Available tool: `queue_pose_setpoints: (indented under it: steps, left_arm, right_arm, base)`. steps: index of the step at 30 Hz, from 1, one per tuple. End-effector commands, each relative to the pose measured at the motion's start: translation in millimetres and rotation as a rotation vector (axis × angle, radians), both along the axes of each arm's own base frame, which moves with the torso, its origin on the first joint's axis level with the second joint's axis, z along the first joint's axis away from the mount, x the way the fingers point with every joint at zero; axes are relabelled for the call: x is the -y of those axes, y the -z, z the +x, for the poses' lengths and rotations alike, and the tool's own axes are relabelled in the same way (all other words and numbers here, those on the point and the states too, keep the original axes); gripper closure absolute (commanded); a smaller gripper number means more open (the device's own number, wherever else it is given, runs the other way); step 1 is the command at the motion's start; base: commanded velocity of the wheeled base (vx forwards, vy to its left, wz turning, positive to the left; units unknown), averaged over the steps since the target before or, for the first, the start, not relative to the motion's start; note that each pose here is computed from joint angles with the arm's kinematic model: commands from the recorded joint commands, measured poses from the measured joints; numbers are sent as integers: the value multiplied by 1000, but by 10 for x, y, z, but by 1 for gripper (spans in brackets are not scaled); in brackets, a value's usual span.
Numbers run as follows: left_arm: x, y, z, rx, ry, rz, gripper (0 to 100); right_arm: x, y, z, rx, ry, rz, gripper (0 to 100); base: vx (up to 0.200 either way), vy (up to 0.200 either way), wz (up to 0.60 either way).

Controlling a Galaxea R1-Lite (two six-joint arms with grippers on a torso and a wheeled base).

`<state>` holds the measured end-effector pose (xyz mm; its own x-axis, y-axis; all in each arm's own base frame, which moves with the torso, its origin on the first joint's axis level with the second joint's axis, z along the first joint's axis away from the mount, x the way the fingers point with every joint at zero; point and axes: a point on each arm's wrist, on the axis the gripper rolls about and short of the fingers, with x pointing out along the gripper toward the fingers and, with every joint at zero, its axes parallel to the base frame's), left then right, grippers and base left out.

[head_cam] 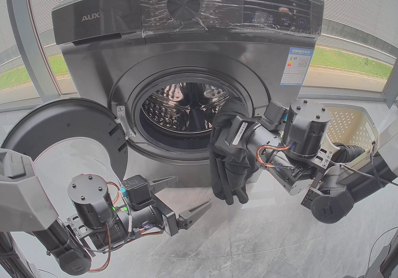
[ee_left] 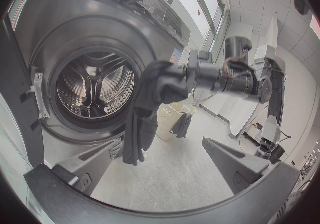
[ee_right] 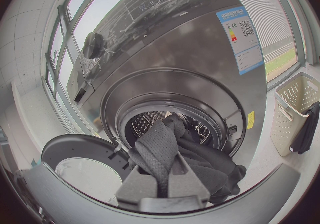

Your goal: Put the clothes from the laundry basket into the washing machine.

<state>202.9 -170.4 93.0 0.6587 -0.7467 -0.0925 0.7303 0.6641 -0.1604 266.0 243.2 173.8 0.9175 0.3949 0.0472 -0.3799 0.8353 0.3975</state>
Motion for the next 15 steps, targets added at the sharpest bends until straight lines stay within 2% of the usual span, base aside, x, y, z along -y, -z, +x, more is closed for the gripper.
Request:
queue_pose_setpoints:
  steps: [1,8,15]
  left_arm:
    - [56,207,57,-55,7,48,0]
    - [243,429,236,-81,32,67,0]
    - [312,589,378,-100,19,78,0]
  right_arm:
    - [-26,-104,-10,23,-3,30,100]
    - [-10,-159,-19,38,-2,46,100]
    - [-46,-171,-61,41,-17,50,100]
  base:
    - [0,0,0]
    - [0,0,0]
    - [0,0,0]
